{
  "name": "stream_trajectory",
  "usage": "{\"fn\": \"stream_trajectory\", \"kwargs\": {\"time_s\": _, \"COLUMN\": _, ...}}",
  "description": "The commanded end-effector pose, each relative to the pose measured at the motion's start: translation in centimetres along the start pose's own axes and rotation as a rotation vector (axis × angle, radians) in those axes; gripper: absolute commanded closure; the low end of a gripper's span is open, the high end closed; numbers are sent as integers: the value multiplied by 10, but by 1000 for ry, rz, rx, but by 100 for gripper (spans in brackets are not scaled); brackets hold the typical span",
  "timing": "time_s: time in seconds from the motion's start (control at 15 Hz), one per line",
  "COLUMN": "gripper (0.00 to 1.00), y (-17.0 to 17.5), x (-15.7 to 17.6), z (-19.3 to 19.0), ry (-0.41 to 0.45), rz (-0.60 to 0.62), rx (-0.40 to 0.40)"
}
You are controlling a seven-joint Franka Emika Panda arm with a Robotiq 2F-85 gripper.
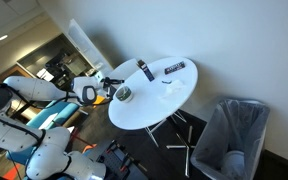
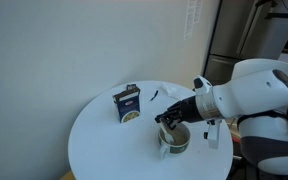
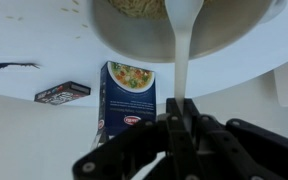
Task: Use the white spoon to stir the contents in the white and green mug
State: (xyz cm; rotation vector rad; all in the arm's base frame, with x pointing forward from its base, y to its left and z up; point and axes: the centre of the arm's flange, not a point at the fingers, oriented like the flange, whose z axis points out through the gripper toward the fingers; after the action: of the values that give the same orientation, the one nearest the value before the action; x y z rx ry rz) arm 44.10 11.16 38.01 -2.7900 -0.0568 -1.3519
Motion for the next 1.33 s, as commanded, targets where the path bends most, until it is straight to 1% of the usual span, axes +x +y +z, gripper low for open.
{"fn": "stream_trajectory", "kwargs": {"time_s": 0.0, "gripper": 97, "y": 0, "x": -2, "z": 1, "ry": 3, "rz": -3, "rx": 42}}
{"fn": "stream_trajectory", "kwargs": {"time_s": 0.27, "gripper": 97, "y": 0, "x": -4, "z": 1, "ry": -33, "rz": 11, "rx": 35}}
{"fn": "stream_trajectory", "kwargs": {"time_s": 0.47, "gripper": 97, "y": 2, "x": -4, "z": -2, "ry": -16, "rz": 10, "rx": 0}}
{"fn": "stream_trajectory", "kwargs": {"time_s": 0.6, "gripper": 97, "y": 1, "x": -2, "z": -5, "ry": 12, "rz": 4, "rx": -18}}
{"fn": "stream_trajectory", "kwargs": {"time_s": 0.73, "gripper": 97, "y": 0, "x": 1, "z": -11, "ry": 57, "rz": -8, "rx": -20}}
{"fn": "stream_trajectory", "kwargs": {"time_s": 0.93, "gripper": 97, "y": -5, "x": 14, "z": -30, "ry": 113, "rz": -29, "rx": -22}}
{"fn": "stream_trajectory", "kwargs": {"time_s": 1.27, "gripper": 97, "y": -6, "x": 37, "z": -65, "ry": 219, "rz": -46, "rx": -56}}
